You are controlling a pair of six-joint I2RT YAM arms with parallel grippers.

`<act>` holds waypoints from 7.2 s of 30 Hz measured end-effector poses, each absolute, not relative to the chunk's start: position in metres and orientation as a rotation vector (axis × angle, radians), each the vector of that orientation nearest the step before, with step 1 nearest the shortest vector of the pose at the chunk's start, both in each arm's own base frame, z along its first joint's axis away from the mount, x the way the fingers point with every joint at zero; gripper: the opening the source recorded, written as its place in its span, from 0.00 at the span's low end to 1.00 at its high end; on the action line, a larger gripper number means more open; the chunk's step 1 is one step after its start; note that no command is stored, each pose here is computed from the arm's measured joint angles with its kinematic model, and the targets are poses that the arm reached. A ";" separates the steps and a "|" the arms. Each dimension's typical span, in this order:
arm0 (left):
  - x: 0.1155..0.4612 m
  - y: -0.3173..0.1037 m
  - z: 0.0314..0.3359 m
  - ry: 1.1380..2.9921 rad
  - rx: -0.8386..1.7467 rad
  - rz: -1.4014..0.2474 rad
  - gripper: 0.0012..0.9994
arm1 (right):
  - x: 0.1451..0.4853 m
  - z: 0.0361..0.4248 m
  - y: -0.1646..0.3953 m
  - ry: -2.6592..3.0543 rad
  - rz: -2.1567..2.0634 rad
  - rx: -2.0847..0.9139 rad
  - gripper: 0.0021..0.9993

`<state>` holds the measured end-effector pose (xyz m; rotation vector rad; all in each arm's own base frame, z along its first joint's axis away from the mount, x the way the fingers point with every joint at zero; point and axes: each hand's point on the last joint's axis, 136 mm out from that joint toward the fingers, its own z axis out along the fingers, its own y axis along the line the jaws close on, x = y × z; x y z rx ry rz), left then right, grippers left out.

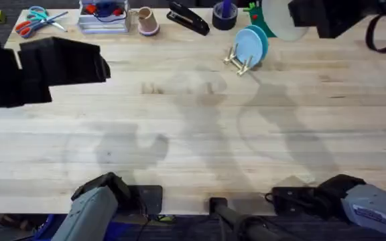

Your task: Pick up the plates from the table one by one and place each into a slot on the dish rack.

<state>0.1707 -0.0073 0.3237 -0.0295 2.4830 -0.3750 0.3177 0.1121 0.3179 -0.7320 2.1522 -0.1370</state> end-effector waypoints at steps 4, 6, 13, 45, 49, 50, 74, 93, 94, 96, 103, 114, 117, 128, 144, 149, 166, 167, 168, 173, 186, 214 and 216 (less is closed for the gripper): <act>0.171 -0.007 0.324 2.483 -0.029 -0.375 1.00 | 0.322 0.317 0.101 2.160 -0.117 -0.733 0.03; 0.171 -0.007 0.324 2.483 -0.029 -0.375 1.00 | 0.323 0.316 0.097 2.162 -0.088 -0.732 0.03; 0.171 -0.007 0.324 2.482 -0.029 -0.375 1.00 | 0.326 0.313 0.097 2.166 -0.005 -0.749 0.03; 0.171 -0.007 0.324 2.483 -0.029 -0.375 1.00 | 0.345 0.293 0.107 2.195 0.026 -0.796 0.03; 0.171 -0.007 0.324 2.483 -0.029 -0.375 1.00 | 0.356 0.288 0.110 2.191 0.026 -0.797 0.03; 0.171 -0.007 0.324 2.482 -0.029 -0.375 1.00 | 0.358 0.287 0.111 2.190 0.025 -0.800 0.03; 0.171 -0.007 0.324 2.483 -0.029 -0.375 1.00 | 0.404 0.258 0.120 2.188 0.024 -0.814 0.03; 0.171 -0.007 0.324 2.483 -0.029 -0.375 1.00 | 0.419 0.233 0.123 2.241 0.047 -0.783 0.03; 0.171 -0.007 0.324 2.483 -0.029 -0.375 1.00 | 0.420 0.232 0.124 2.244 0.048 -0.783 0.03; 0.171 -0.007 0.324 2.483 -0.029 -0.375 1.00 | 0.421 0.230 0.124 2.250 0.050 -0.781 0.03; 0.171 -0.007 0.324 2.483 -0.029 -0.375 1.00 | 0.422 0.227 0.124 2.257 0.054 -0.775 0.03; 0.171 -0.007 0.324 2.483 -0.029 -0.375 1.00 | 0.423 0.221 0.125 2.270 0.062 -0.780 0.03; 0.171 -0.007 0.324 2.482 -0.029 -0.375 1.00 | 0.423 0.221 0.126 2.271 0.064 -0.781 0.03; 0.171 -0.007 0.324 2.483 -0.029 -0.375 1.00 | 0.421 0.217 0.126 2.280 0.066 -0.786 0.03; 0.171 -0.007 0.324 2.483 -0.029 -0.375 1.00 | 0.418 0.199 0.126 2.296 0.070 -0.791 0.03; 0.171 -0.007 0.324 2.483 -0.029 -0.375 1.00 | 0.419 0.199 0.133 2.283 0.119 -0.798 0.03; 0.171 -0.007 0.324 2.483 -0.029 -0.375 1.00 | 0.423 0.177 0.135 2.332 0.126 -0.805 0.03; 0.171 -0.007 0.324 2.483 -0.029 -0.375 1.00 | 0.423 0.177 0.135 2.333 0.124 -0.805 0.03; 0.171 -0.007 0.324 2.483 -0.029 -0.375 1.00 | 0.423 0.177 0.135 2.333 0.124 -0.805 0.03; 0.171 -0.007 0.324 2.483 -0.029 -0.375 1.00 | 0.426 0.179 0.135 2.322 0.118 -0.801 0.03; 0.171 -0.007 0.324 2.483 -0.029 -0.375 1.00 | 0.427 0.180 0.135 2.314 0.117 -0.799 0.03; 0.171 -0.007 0.324 2.483 -0.029 -0.375 1.00 | 0.428 0.149 0.135 2.395 0.128 -0.814 0.13; 0.171 -0.007 0.324 2.483 -0.029 -0.375 1.00 | 0.427 0.148 0.135 2.401 0.128 -0.816 0.13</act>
